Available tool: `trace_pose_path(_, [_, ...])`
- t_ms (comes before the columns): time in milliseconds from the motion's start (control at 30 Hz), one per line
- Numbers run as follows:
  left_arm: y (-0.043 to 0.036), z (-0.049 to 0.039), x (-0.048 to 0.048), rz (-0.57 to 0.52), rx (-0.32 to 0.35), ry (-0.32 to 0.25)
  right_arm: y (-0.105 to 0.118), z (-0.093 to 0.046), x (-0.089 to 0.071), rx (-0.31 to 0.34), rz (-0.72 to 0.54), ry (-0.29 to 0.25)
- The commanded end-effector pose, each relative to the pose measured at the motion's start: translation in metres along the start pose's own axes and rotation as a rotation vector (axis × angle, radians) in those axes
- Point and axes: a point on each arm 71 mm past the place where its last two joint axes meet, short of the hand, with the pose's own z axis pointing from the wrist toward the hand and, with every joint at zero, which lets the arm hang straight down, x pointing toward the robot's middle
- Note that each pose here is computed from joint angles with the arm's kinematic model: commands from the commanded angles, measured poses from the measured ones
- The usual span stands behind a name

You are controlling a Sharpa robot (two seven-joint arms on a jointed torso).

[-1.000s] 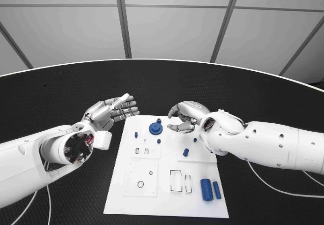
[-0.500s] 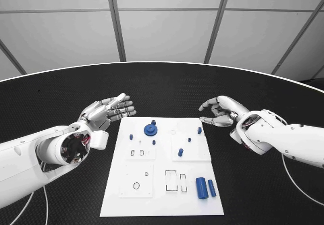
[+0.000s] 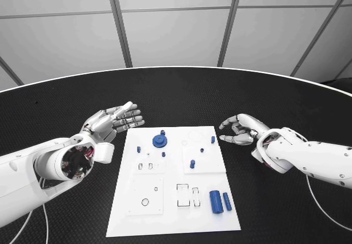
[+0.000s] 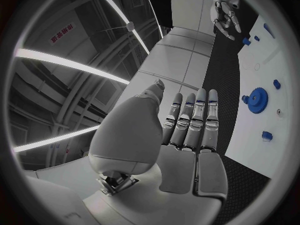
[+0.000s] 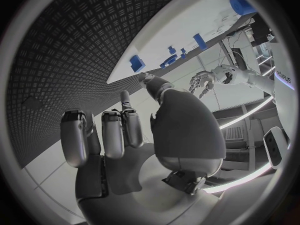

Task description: Assemble the parts on the task board

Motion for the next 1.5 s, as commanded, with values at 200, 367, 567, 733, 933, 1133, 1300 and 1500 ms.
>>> trace_pose_path(200, [0.0002, 0.0001, 0.0005, 0.0, 0.0, 0.0, -0.001, 0.003, 0.01, 0.048, 0.005, 0.006])
trace_pose_path(367, [0.0002, 0.0001, 0.0, 0.001, 0.0, -0.002, 0.002, 0.004, 0.015, 0.053, 0.012, 0.028])
trace_pose_path(567, [0.0, 0.0002, -0.0008, 0.001, 0.0, -0.004, 0.005, 0.003, 0.02, 0.047, 0.021, 0.053])
trace_pose_path(733, [-0.0001, 0.0003, -0.0012, 0.002, 0.001, -0.005, 0.006, 0.003, 0.021, 0.045, 0.024, 0.059])
trace_pose_path(933, [-0.0001, 0.0006, -0.0015, 0.002, 0.001, -0.006, 0.008, 0.003, 0.023, 0.04, 0.027, 0.062])
trace_pose_path(1133, [0.0002, 0.0009, -0.0013, 0.002, 0.0, -0.005, 0.009, 0.005, 0.024, 0.042, 0.027, 0.061])
trace_pose_path(1300, [0.0003, 0.001, -0.0012, 0.001, -0.001, -0.005, 0.01, 0.007, 0.026, 0.044, 0.027, 0.065])
trace_pose_path(1500, [0.0003, 0.0009, -0.0012, 0.001, -0.001, -0.004, 0.011, 0.008, 0.028, 0.046, 0.028, 0.07])
